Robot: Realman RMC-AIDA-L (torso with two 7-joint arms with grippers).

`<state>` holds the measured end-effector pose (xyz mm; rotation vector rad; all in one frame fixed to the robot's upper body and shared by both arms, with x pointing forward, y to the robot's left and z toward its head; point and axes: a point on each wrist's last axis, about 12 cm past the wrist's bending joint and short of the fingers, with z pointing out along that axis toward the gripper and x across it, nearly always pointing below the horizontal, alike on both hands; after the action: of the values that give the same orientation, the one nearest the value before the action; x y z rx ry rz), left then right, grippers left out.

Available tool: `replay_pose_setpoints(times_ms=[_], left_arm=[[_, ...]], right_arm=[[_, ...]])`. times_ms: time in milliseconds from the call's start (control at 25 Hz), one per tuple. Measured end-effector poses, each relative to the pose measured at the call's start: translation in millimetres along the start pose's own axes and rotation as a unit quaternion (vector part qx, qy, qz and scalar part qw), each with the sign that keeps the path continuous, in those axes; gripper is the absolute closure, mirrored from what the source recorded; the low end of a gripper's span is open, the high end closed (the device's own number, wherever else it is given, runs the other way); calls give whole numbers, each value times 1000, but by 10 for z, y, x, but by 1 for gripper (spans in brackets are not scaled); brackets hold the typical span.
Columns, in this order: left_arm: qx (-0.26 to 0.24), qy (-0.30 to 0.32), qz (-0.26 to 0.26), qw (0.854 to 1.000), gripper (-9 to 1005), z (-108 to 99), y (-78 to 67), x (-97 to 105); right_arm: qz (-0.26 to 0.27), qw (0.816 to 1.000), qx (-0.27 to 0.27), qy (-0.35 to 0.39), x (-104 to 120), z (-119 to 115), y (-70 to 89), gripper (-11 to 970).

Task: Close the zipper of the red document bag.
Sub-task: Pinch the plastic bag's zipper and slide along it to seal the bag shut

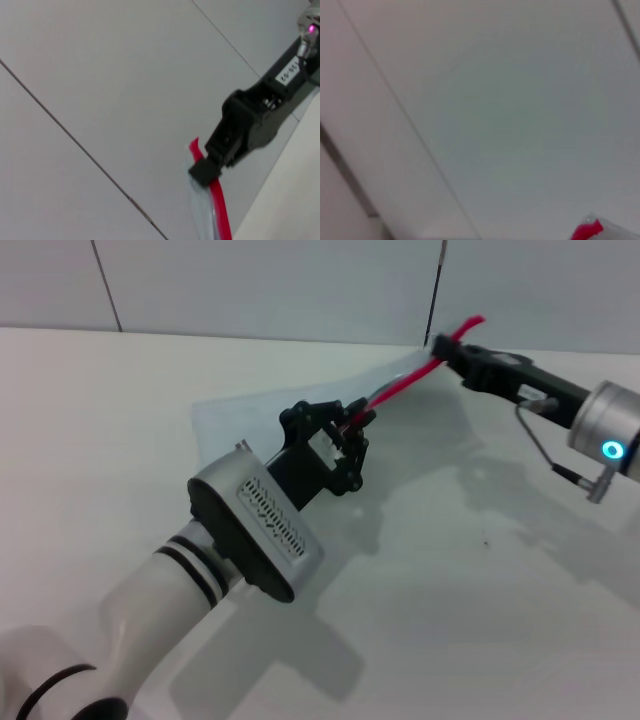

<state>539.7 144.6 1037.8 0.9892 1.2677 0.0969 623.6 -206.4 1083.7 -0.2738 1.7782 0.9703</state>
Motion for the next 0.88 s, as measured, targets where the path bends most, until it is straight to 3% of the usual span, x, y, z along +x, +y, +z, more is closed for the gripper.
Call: replay_pose_setpoints(times_ms=[360, 880], left_arm=[[10, 21, 2, 1000, 914, -166, -70, 121], [7, 53, -1, 999, 916, -371, -105, 284]], right_arm=[[15, 997, 59, -44, -35, -345, -275, 944], [28, 991, 113, -68, -24, -647, -479, 944]])
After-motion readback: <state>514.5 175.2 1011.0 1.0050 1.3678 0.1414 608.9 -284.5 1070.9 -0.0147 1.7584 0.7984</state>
